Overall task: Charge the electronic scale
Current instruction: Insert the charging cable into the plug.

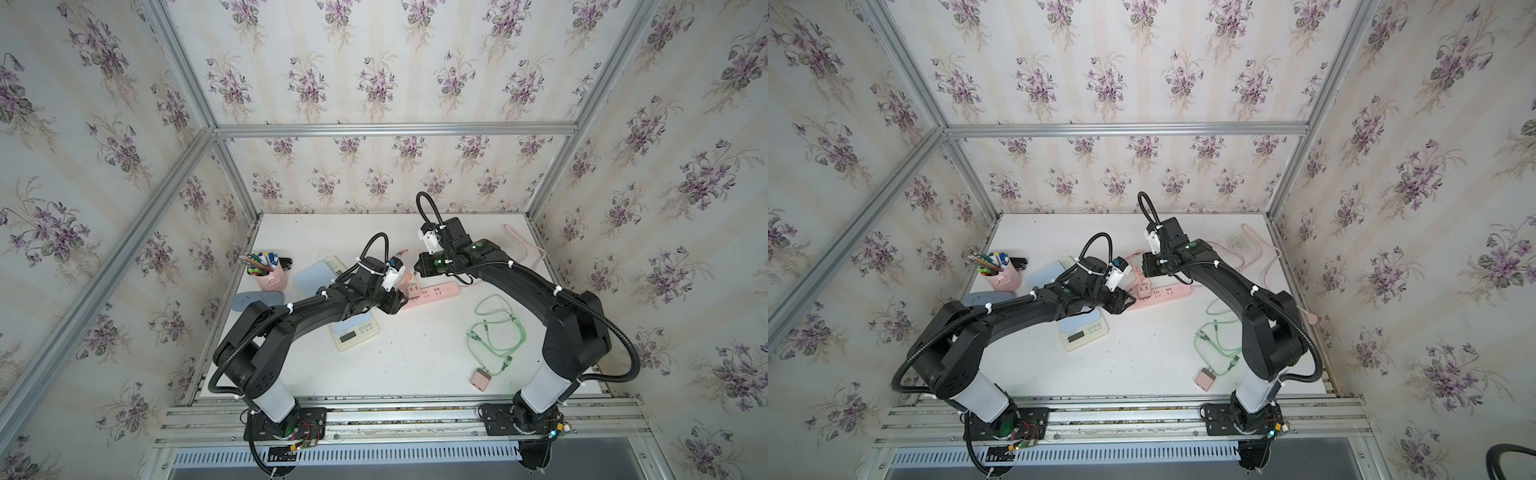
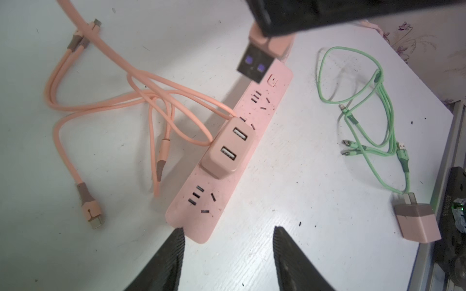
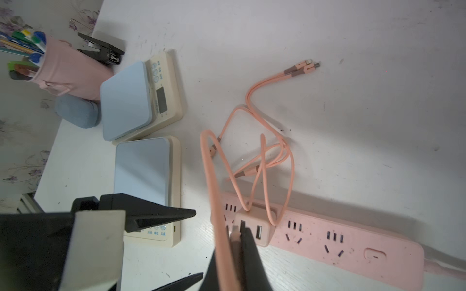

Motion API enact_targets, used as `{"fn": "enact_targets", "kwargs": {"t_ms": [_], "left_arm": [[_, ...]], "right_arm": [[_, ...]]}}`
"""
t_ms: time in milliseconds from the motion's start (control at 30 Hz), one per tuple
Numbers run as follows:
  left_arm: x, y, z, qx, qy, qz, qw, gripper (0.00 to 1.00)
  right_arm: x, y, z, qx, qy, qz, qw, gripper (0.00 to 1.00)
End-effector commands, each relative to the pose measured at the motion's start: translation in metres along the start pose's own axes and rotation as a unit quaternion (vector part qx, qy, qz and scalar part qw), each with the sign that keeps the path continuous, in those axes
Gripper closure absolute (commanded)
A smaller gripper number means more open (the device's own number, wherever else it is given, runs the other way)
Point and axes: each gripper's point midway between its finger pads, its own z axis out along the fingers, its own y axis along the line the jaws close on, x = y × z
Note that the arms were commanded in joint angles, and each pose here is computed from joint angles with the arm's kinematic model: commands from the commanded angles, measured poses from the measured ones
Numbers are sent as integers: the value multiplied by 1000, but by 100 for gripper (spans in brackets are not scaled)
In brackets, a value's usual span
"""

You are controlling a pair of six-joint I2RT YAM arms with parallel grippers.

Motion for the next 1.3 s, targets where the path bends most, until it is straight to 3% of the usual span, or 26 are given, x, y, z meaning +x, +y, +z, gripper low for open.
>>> {"fn": "enact_targets", "kwargs": {"t_ms": [0,233,1267], "left_arm": [[-15,-1,9,21,-25,-19,999,44],[-6,10,26,16,-6,-28,999,44],[26,32,40,-27,31,-54,998,44]], "right_arm": [[2,5,15,15,4,-23,1000,100],[8,4,33,27,27,-27,999,100],[43,-26,30,113,65,21,991,100]]}}
